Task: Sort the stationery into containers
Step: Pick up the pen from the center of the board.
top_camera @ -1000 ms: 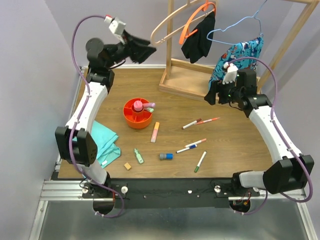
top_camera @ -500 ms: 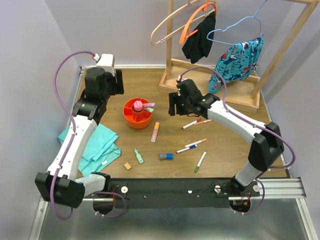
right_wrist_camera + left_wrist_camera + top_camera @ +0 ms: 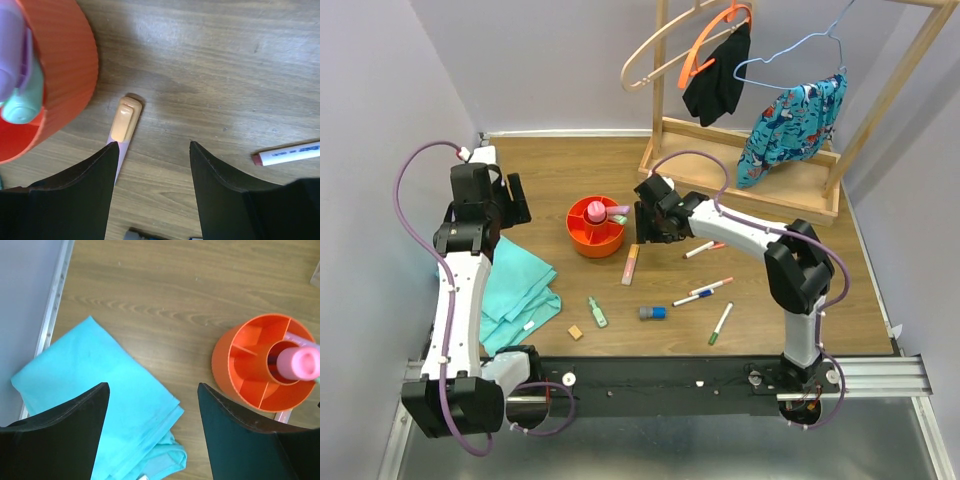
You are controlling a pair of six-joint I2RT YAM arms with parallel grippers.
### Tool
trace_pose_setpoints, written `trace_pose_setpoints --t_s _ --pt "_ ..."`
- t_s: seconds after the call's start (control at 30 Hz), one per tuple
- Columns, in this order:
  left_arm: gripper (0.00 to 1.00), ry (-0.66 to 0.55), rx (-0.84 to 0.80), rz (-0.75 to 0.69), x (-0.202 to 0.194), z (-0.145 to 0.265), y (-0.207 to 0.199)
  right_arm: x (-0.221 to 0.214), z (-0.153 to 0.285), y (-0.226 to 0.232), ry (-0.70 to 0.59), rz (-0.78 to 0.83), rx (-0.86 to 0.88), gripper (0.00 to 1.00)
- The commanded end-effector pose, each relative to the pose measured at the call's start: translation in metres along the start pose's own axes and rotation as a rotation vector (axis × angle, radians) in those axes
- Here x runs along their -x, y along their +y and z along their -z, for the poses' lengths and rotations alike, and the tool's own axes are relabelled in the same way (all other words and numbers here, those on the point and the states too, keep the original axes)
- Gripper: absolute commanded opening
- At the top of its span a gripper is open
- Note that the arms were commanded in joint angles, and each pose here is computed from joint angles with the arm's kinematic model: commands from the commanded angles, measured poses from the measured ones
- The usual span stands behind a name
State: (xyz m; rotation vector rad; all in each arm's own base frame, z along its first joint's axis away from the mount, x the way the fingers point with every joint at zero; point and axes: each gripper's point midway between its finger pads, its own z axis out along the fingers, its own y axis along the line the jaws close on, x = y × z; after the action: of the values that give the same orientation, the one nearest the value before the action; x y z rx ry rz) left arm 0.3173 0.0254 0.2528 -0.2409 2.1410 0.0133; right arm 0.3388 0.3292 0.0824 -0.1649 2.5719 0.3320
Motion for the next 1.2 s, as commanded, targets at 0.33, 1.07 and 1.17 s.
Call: trace_pose_setpoints --t_s 0.33,1.07,1.17 --pt "0.81 0.135 0.001 0.048 -0.044 -0.003 0.012 -0.013 -0.041 0.031 0.009 0.008 -0.053 0.66" --pt "0.81 0.187 0.0 0.014 -0.046 -0.01 0.017 -0.042 -0.07 0.025 0.057 0.016 -0.112 0.41" --pt "0.81 0.189 -0.011 0.004 -0.046 -0.012 0.016 -0.033 -0.057 0.021 0.022 0.036 -0.124 0.34"
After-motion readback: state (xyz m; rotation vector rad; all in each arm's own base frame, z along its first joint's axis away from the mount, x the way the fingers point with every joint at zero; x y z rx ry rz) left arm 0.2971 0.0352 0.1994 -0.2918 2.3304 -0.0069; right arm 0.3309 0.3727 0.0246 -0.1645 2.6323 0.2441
